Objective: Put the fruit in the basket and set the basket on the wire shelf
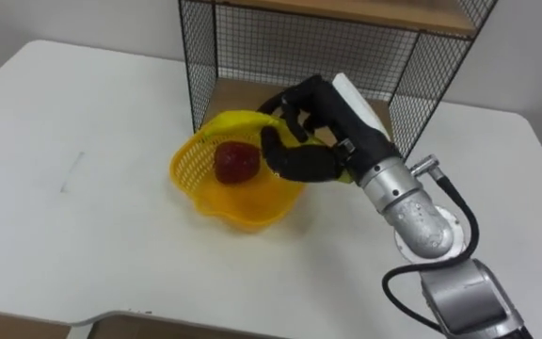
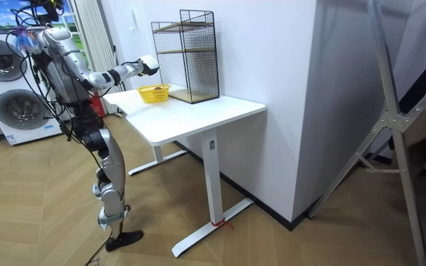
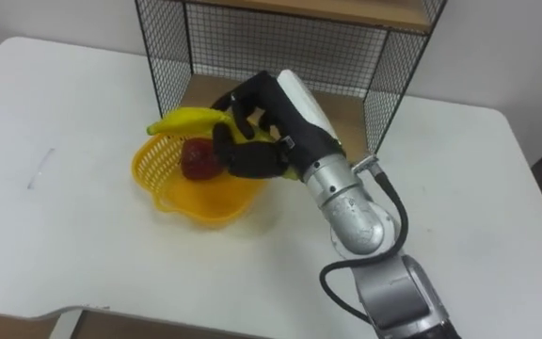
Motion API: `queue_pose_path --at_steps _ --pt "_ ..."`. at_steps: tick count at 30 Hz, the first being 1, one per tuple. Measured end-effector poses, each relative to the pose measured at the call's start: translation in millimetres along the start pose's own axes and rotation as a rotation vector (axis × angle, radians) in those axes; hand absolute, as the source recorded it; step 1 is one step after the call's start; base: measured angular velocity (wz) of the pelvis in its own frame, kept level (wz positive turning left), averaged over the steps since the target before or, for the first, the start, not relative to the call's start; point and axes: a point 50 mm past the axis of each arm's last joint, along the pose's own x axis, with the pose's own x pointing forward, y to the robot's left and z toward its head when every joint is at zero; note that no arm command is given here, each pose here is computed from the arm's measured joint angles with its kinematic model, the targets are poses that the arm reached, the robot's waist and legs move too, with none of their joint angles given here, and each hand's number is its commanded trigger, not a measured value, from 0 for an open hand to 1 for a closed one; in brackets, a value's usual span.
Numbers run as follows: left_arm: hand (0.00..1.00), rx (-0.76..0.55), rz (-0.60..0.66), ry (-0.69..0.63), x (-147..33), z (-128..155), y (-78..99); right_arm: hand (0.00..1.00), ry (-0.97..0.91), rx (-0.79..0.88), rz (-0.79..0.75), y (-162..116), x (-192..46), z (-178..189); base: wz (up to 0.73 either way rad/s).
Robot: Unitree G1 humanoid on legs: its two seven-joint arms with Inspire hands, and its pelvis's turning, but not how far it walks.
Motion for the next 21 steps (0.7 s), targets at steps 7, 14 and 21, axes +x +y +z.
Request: queue_pose_path --at_steps 7,14,21 --pt "0.00 0.001 -0.012 0.034 -0.2 -3.3 0.1 0.00 0.065 -0.012 0.010 -3.8 10.5 -10.8 0.10" --pt "0.00 0.002 -0.002 0.024 -0.4 0.3 2.5 0.00 0.124 -0.005 0.026 -2.0 9.8 -19.3 0.03" --pt "0.00 0.002 0.008 0.017 -0.6 3.5 5.2 0.00 0.140 -0.005 0.037 -1.5 9.6 -20.7 0.00"
